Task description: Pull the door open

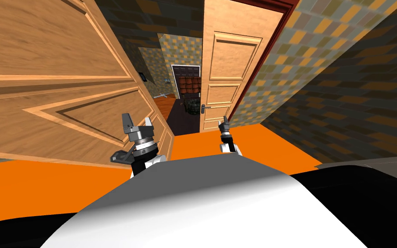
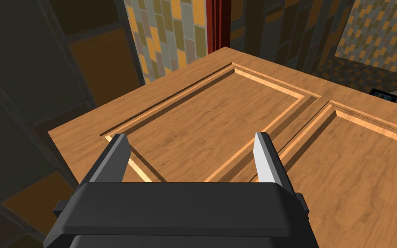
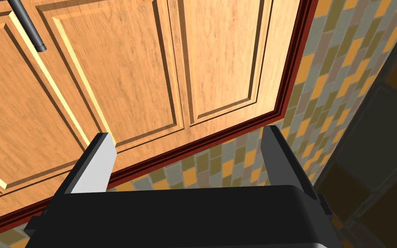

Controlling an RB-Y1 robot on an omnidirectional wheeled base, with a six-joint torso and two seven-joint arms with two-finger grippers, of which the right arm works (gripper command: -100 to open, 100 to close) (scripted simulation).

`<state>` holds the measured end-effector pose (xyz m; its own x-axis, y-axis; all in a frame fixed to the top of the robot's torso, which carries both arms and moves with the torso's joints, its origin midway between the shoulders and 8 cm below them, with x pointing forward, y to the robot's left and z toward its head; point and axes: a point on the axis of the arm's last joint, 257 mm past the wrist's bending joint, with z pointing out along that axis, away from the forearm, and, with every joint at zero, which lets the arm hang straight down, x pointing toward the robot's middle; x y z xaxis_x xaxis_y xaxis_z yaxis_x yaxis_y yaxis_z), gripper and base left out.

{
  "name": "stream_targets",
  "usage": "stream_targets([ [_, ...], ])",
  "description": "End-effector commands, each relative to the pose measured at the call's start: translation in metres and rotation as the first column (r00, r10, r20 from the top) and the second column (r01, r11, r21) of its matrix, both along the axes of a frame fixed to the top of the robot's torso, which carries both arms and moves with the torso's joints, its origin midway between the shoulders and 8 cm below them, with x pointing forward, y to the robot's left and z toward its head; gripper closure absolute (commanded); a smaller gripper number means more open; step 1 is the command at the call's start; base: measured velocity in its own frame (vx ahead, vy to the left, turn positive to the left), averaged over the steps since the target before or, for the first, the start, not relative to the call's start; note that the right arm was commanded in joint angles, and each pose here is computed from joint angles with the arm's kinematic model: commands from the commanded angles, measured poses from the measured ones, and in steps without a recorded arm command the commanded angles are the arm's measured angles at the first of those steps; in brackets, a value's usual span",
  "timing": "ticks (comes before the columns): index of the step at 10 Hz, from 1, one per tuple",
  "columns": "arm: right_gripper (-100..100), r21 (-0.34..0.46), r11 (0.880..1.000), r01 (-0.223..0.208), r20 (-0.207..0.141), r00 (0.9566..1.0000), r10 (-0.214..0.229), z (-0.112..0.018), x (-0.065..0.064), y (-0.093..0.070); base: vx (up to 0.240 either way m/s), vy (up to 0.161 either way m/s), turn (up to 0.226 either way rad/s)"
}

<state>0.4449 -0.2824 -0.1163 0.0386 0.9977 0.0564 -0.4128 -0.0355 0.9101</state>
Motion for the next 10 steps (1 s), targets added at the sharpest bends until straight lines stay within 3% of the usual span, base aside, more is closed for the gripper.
stream_targets([
  [1,-100,-0.004,1.000,-0.008,-0.019,0.9998,0.008,-0.011,0.008,0.000,0.061,-0.009,-0.004],
  [8,-100,-0.022,0.999,-0.043,-0.074,0.9964,0.042,-0.041,0.042,0.005,0.068,-0.005,-0.005],
  [10,-100,-0.023,0.999,-0.049,-0.104,0.9935,0.046,-0.056,0.050,0.005,0.064,0.001,-0.003],
])
